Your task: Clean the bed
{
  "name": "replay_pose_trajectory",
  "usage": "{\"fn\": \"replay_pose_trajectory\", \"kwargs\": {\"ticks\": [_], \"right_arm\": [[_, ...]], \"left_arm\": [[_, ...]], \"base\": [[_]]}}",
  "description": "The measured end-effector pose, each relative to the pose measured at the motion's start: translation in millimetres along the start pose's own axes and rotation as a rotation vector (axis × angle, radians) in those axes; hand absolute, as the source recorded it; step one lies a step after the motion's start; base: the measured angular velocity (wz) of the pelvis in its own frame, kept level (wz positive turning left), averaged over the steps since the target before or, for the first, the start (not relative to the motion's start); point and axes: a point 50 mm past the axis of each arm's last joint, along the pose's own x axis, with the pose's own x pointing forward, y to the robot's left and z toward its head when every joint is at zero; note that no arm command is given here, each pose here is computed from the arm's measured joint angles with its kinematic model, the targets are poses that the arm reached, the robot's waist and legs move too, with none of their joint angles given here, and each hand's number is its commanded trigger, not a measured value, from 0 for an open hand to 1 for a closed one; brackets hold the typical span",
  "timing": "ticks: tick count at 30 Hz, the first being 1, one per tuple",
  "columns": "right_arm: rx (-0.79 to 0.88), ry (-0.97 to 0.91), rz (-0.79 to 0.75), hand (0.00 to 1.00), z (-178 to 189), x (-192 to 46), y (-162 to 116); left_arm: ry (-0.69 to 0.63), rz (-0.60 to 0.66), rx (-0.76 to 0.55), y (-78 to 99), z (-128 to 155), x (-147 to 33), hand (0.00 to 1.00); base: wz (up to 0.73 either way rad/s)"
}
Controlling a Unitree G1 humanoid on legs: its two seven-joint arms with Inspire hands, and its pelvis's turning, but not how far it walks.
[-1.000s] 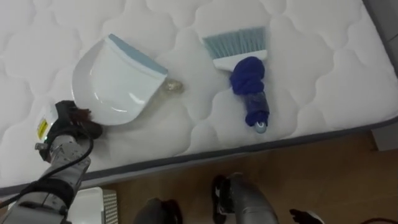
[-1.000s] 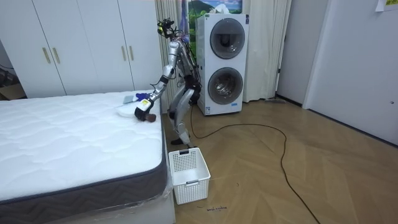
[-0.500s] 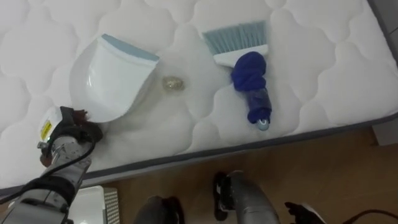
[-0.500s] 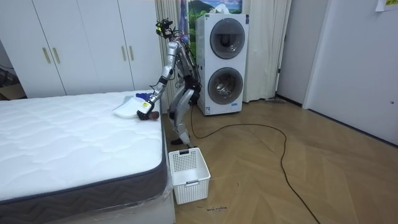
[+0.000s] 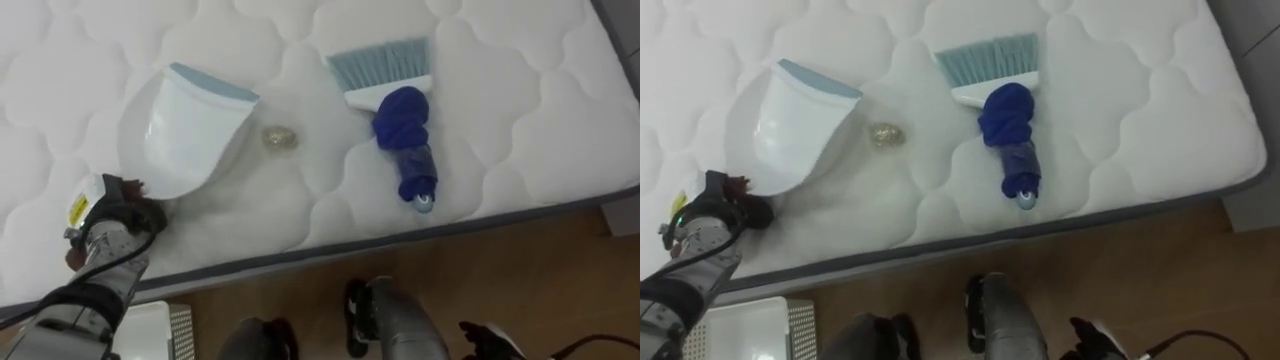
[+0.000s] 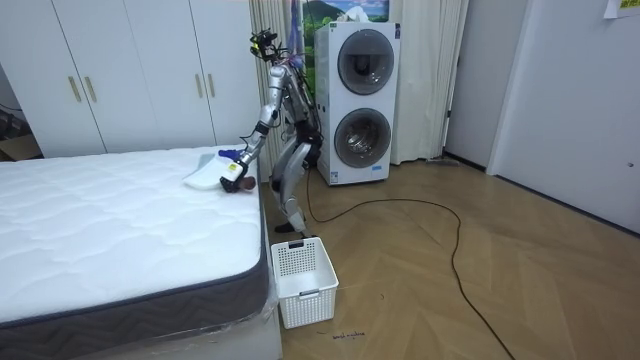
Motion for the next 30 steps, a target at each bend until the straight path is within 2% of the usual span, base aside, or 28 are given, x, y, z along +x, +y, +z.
{"fn": "replay_pose_trajectory", "kwargs": {"ticks": [3,6,11,14,23,30], "right_arm": [[0.076,-0.004,-0.025,0.00,0,0,-2],[0.274,-0.017,-0.061,0.00,2,0,-8],[0.548,-0.047,-0.101,0.00,6,0,-18],[0.674,-0.053,-0.130,0.00,8,1,-25],[0.994,-0.093,-0.216,0.00,22,0,-46],[1.196,-0.118,-0.252,0.00,26,-1,-58]], "left_arm": [[-0.032,0.013,0.067,-2.1,-3,-2.0,1.00],[-0.121,0.055,0.228,-4.0,-6,-5.5,1.00],[-0.239,0.137,0.399,-1.8,-9,-9.1,1.00],[-0.302,0.193,0.496,5.4,-15,-9.6,1.00],[-0.371,0.333,0.605,16.8,-29,-13.7,1.00],[-0.388,0.326,0.675,16.0,-43,-18.3,1.00]], "base": [[0.00],[0.00],[0.02],[0.02],[-0.01],[0.02]]}}
